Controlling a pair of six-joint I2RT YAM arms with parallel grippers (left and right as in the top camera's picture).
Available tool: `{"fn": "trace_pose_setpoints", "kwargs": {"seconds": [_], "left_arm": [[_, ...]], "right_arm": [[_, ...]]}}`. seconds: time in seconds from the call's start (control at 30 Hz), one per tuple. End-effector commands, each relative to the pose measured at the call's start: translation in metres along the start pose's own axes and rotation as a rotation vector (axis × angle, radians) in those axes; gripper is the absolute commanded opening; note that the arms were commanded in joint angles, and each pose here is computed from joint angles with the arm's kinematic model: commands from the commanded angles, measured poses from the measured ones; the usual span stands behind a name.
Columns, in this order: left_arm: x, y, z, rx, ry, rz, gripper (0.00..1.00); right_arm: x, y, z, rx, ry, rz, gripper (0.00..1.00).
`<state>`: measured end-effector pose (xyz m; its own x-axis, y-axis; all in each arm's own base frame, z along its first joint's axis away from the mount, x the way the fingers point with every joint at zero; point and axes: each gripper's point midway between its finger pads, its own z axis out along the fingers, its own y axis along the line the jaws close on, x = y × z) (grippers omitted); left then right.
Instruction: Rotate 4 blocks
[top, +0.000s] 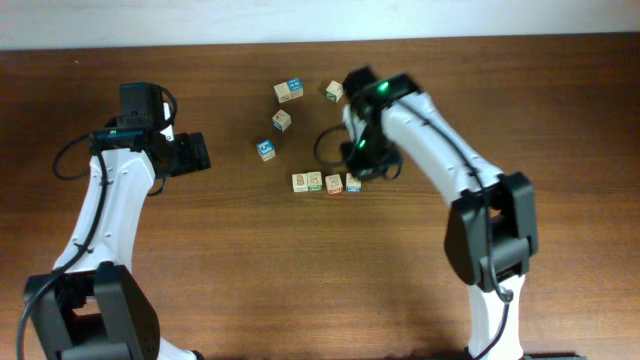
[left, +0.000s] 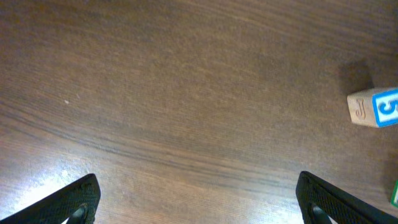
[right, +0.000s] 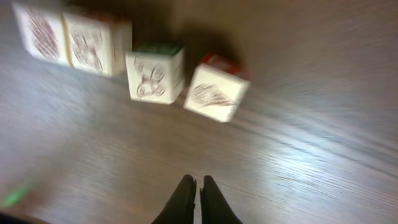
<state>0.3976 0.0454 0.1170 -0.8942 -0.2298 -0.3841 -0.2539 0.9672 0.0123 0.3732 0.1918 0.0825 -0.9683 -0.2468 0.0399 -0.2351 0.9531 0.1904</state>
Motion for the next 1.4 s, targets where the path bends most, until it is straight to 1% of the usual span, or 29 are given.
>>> {"fn": "trace_pose_setpoints", "kwargs": {"seconds": [0.0, 0.1, 0.2, 0.27, 0.4, 0.43, 0.63, 0.7, 0.8, 0.9, 1.0, 1.1, 1.17, 1.23, 1.27, 1.33, 1.37], "left_arm": [[-0.005, 0.001, -0.002, -0.003, -0.014, -0.015, 0.99], [-0.005, 0.001, -0.002, -0.003, -0.014, -0.015, 0.99], [-0.005, 0.001, -0.002, -0.003, -0.014, -0.015, 0.99], [-0.005, 0.001, -0.002, -0.004, -0.014, -0.015, 0.99], [-0.005, 0.001, -0.002, -0.004, -0.014, -0.015, 0.99], [-0.005, 0.001, -0.002, -0.003, -0.014, -0.015, 0.99], [-0.005, 0.001, -0.002, -0.003, -0.014, -0.015, 0.99], [-0.005, 0.001, -0.002, -0.003, -0.014, -0.015, 0.99], [-0.005, 0.001, -0.002, -0.004, -0.014, -0.015, 0.99], [-0.005, 0.001, -0.002, -0.003, -0.014, -0.015, 0.99], [-0.005, 0.001, -0.002, -0.003, -0.014, -0.015, 0.99], [-0.005, 0.001, -0.002, -0.003, -0.014, -0.015, 0.99], [-0.005, 0.001, -0.002, -0.003, -0.014, -0.015, 0.99], [-0.005, 0.001, -0.002, -0.003, -0.014, -0.015, 0.99], [-0.005, 0.001, -0.002, -0.003, -0.014, -0.015, 0.99], [-0.005, 0.001, -0.002, -0.003, -0.014, -0.015, 0.99], [-0.005, 0.001, -0.002, -0.003, -0.014, -0.015, 0.99]], "right_arm": [[-0.011, -0.032, -0.020, -0.047, -0.047, 0.085, 0.09], [0.001, -0.038, 0.020, -0.051, 0.009, 0.179, 0.09], [0.015, -0.021, 0.064, -0.102, 0.045, 0.266, 0.09], [0.013, -0.015, 0.076, -0.125, 0.024, 0.249, 0.09], [0.005, -0.013, 0.075, -0.142, -0.008, 0.233, 0.09], [0.004, -0.011, 0.075, -0.152, -0.011, 0.207, 0.09], [-0.005, -0.029, 0.072, -0.144, -0.048, 0.242, 0.10], [-0.014, -0.029, 0.071, -0.152, -0.083, 0.232, 0.11], [-0.017, -0.026, 0.070, -0.164, -0.095, 0.213, 0.11], [-0.022, -0.015, 0.068, -0.226, -0.112, 0.161, 0.11], [-0.027, 0.007, 0.064, -0.313, -0.129, 0.124, 0.11], [-0.022, 0.045, 0.071, -0.324, -0.114, 0.115, 0.10], [-0.025, 0.052, 0.073, -0.305, -0.132, 0.094, 0.10], [-0.039, 0.037, 0.060, -0.264, -0.175, 0.109, 0.10], [-0.047, 0.038, 0.049, -0.267, -0.202, 0.091, 0.10], [-0.065, 0.045, 0.030, -0.277, -0.266, 0.063, 0.11], [-0.079, 0.055, 0.021, -0.295, -0.332, 0.029, 0.15]]}}
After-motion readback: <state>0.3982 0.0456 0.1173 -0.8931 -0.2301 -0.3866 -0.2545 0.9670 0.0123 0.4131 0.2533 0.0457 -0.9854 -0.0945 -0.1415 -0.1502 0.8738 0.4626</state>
